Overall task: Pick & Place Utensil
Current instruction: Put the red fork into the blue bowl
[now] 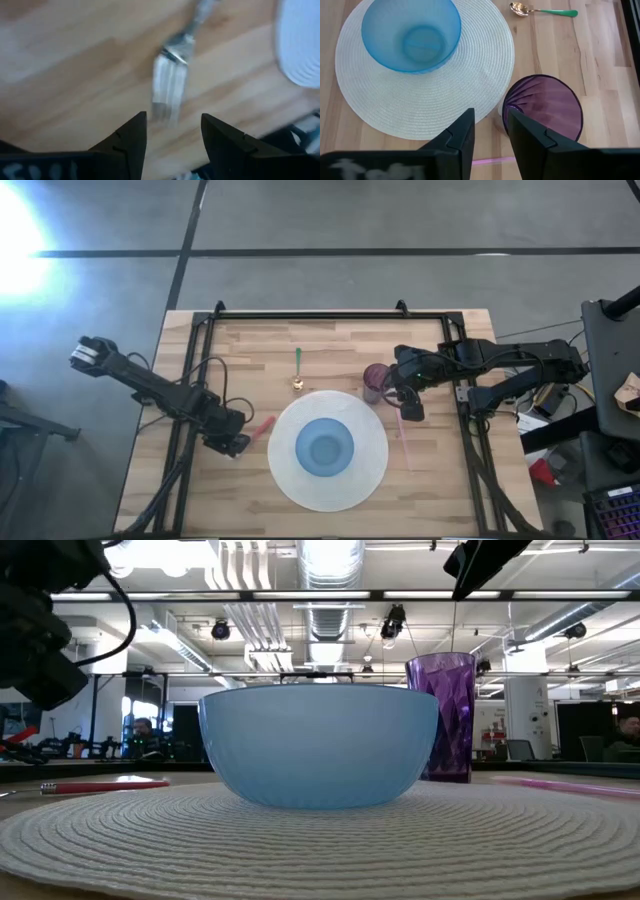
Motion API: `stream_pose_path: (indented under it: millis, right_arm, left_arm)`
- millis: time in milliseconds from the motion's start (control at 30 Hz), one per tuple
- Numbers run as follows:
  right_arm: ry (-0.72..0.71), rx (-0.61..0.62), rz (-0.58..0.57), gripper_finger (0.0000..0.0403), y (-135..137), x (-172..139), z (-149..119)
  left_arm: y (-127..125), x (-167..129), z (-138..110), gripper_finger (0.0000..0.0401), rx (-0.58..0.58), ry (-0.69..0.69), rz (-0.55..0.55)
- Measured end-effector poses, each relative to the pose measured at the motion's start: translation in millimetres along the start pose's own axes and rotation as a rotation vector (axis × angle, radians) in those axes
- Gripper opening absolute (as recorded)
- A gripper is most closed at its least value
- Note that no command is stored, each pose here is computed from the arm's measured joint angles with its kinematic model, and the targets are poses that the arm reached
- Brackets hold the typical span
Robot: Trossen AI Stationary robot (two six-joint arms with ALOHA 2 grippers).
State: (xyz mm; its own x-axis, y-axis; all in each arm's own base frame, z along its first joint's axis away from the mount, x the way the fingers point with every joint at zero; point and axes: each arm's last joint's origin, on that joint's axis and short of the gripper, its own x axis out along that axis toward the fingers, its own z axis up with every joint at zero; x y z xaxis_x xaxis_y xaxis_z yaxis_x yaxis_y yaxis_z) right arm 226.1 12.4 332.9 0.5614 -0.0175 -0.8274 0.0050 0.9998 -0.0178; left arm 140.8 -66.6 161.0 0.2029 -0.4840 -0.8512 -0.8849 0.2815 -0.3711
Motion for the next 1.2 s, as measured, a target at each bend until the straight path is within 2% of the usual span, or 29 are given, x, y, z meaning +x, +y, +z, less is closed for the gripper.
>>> stream_pose_path:
  millis: [133,300,367,767,1200]
  right_arm:
    - [0.0,0.0,0.0,0.0118,0,0,0]
    - [0.0,0.0,0.0,0.0116,0,0,0]
    - [0.0,-0.003,0.0,0.0112,0,0,0]
    - [-0.001,-0.004,0.0,0.0101,0,0,0]
    - [-0.001,-0.029,0.0,0.0102,0,0,0]
  left_arm:
    - [9,8,4,0.0179,-0.021,-0.006,0.013]
    - [0,15,6,0.0179,0.019,0.008,-0.163]
    - [-1,17,7,0.0179,0.014,0.013,-0.195]
    - [4,20,4,0.0179,-0.07,0.048,-0.154]
    - [3,21,4,0.0179,-0.136,0.045,-0.18]
